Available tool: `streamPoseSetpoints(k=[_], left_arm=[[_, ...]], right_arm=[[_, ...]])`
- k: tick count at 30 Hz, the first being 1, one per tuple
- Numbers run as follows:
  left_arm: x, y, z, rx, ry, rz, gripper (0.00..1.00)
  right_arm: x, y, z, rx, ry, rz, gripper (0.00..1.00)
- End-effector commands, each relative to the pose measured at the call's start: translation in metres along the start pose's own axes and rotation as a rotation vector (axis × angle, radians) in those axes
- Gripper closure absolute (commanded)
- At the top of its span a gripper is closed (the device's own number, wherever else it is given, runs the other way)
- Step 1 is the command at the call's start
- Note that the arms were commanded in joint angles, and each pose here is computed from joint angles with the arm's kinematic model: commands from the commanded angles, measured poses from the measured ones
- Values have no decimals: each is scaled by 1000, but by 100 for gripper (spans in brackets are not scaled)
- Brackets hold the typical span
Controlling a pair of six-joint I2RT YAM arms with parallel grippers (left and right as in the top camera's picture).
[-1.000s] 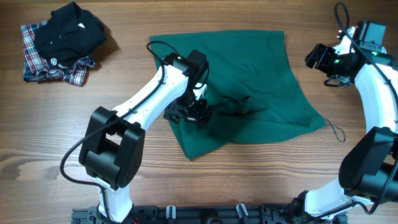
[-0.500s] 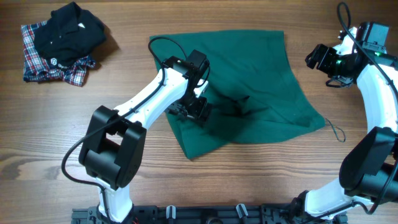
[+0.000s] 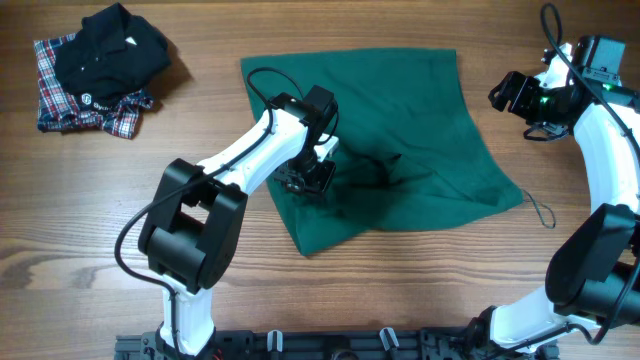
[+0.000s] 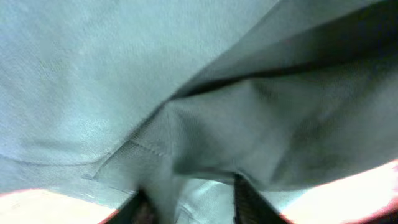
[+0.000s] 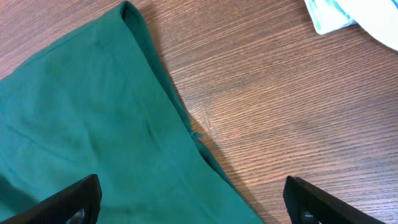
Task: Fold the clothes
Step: 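Reach the left gripper to the garment's lower middle and press it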
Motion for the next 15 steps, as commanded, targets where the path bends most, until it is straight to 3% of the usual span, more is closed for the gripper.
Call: streamPoseSetpoints(k=[1, 8, 15], left_arm=[[-4, -6, 11, -1, 57, 41, 96], [7, -20, 48, -22, 162, 49, 96], [49, -59, 86, -122, 107, 106, 96]], right_arm=[[-4, 3, 0, 17, 7, -21, 5], [-4, 2, 0, 17, 5, -16, 6], [-4, 2, 0, 17, 5, -16, 6]])
Point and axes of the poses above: each gripper's point midway between its finger pads, its own x axis back along the fingers, its own y axis along the line the jaws close on, z = x × y, the point moved 1 cm from there along x, back along the fingers, and after that the axes turned 14 degrees about x, right-handed, at the moved point
